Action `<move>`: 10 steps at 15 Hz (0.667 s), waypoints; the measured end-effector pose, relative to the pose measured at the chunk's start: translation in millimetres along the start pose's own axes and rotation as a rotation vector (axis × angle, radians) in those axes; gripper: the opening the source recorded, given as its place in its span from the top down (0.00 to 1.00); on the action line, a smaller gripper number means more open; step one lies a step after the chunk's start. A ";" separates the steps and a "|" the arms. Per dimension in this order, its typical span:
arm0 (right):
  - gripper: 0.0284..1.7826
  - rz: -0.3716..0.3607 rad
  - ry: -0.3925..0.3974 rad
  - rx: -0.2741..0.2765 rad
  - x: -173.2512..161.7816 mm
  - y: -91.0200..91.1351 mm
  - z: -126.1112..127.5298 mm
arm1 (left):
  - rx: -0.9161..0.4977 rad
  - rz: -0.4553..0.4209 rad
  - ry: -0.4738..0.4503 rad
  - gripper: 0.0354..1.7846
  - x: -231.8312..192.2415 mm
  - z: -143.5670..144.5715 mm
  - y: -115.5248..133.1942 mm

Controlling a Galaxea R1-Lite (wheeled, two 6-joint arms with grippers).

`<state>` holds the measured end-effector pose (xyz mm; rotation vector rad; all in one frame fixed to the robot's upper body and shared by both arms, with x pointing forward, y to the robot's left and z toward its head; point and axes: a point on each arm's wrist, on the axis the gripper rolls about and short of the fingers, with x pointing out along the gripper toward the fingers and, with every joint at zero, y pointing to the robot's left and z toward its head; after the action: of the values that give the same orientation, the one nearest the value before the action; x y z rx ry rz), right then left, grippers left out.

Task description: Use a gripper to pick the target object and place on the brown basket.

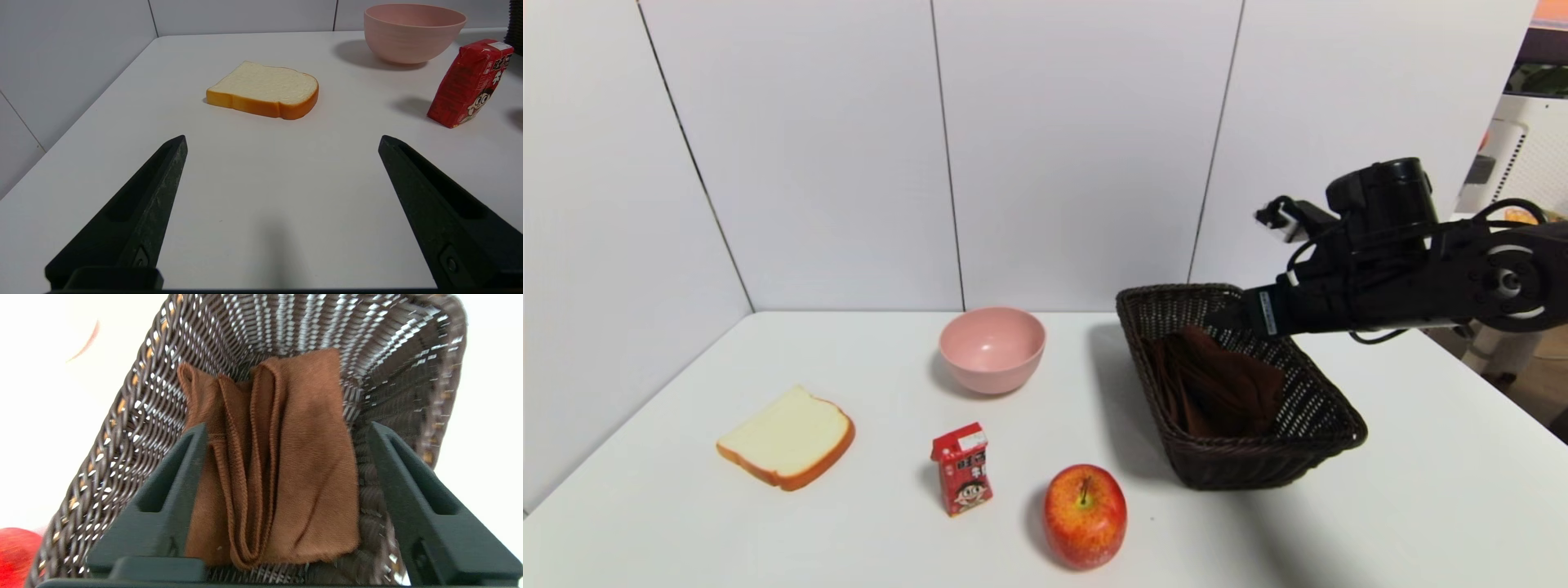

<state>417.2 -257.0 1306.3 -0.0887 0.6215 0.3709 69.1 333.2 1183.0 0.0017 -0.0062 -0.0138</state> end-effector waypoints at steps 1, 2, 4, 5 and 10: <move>0.20 -0.009 -0.023 0.003 -9.3 -2.2 3.4 | 0.000 0.000 0.000 0.06 0.0 0.0 0.0; 0.18 -0.020 -0.049 0.005 -21.2 -4.6 6.6 | 0.000 0.000 0.000 0.06 0.0 0.0 0.0; 0.15 -0.048 -0.119 0.009 -53.6 -9.4 11.8 | 0.000 0.000 0.000 0.06 0.0 0.0 0.0; 0.13 -0.064 -0.157 0.011 -72.4 -11.5 12.5 | 0.000 0.000 0.000 0.06 0.0 0.0 0.0; 0.09 -0.135 -0.300 0.014 -171.0 -1.0 -34.4 | 0.000 0.000 0.000 0.06 0.0 0.0 0.0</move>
<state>270.5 -317.9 1378.1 -0.0598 0.3199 0.2422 69.1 333.2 1183.0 0.0017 -0.0062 -0.0134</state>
